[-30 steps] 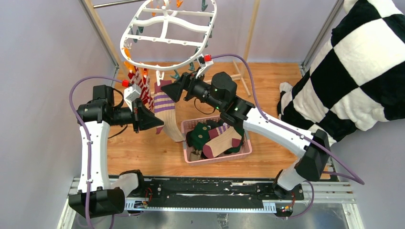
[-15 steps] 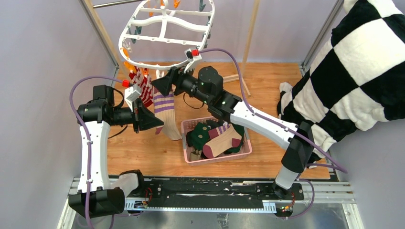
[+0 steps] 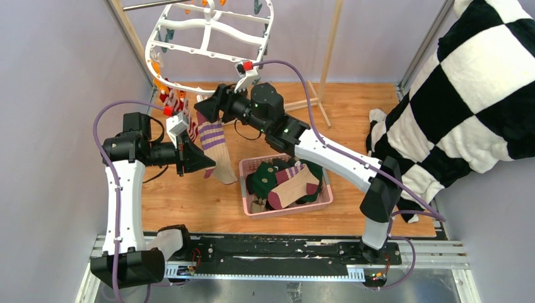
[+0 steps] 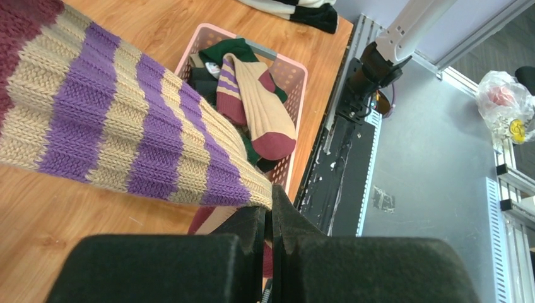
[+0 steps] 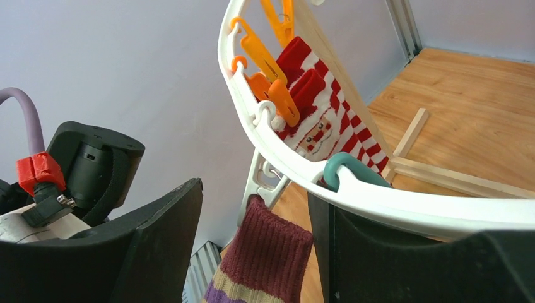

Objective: Remove the socks clipped to the hanger
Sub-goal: Remove the sock from the hanger.

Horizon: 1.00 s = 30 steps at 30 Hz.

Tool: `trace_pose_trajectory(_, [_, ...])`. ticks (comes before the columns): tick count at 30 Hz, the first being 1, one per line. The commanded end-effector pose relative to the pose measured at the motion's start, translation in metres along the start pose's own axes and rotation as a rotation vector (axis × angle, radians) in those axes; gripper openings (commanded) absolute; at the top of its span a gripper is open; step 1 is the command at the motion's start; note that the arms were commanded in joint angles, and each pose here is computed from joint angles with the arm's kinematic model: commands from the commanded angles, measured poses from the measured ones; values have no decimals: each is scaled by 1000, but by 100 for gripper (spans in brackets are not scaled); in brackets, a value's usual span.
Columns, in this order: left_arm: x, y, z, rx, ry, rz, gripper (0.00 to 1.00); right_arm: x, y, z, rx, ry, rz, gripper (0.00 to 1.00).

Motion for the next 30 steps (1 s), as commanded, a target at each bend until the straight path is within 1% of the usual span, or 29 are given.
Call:
trace_pose_trajectory(1, [0,0,-4,2,-26,6,0,-16,-4,13,-39,-16,-21,67])
trace_pose_trajectory(11, [-6,0,-9,15,-42,-2,0,-9,-13,8,3,-10,0,66])
trace_pose_trajectory(13, [-7,0,-10,17,-47,-1,0,-9,-8,5,37,20,0,68])
trace_pose_trajectory(15, [-8,0,-9,17,-52,2,0,-8,-2,-1,81,42,-22,71])
trace_pose_trajectory(18, [-9,-2,-9,28,-57,8,0,-14,8,-6,131,83,-62,74])
trace_pose_trajectory(22, [-12,-4,-9,58,-54,-2,0,-23,28,-2,186,160,-159,78])
trace_pose_trajectory(26, [-10,-6,-6,67,-60,4,0,-28,40,1,203,191,-191,79])
trace_pose_trajectory(30, [-6,-9,-6,79,-56,17,0,-26,33,3,194,177,-193,76])
Point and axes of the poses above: each gripper's point midway between its finger pads, its own y axis back along the fingers, its own z axis along the line the jaws close on, x = y × z, the point moved 1 cm from there along y, back along the fingers, and after that the axes turned 12 degrees about y, right-handed, at the moved point
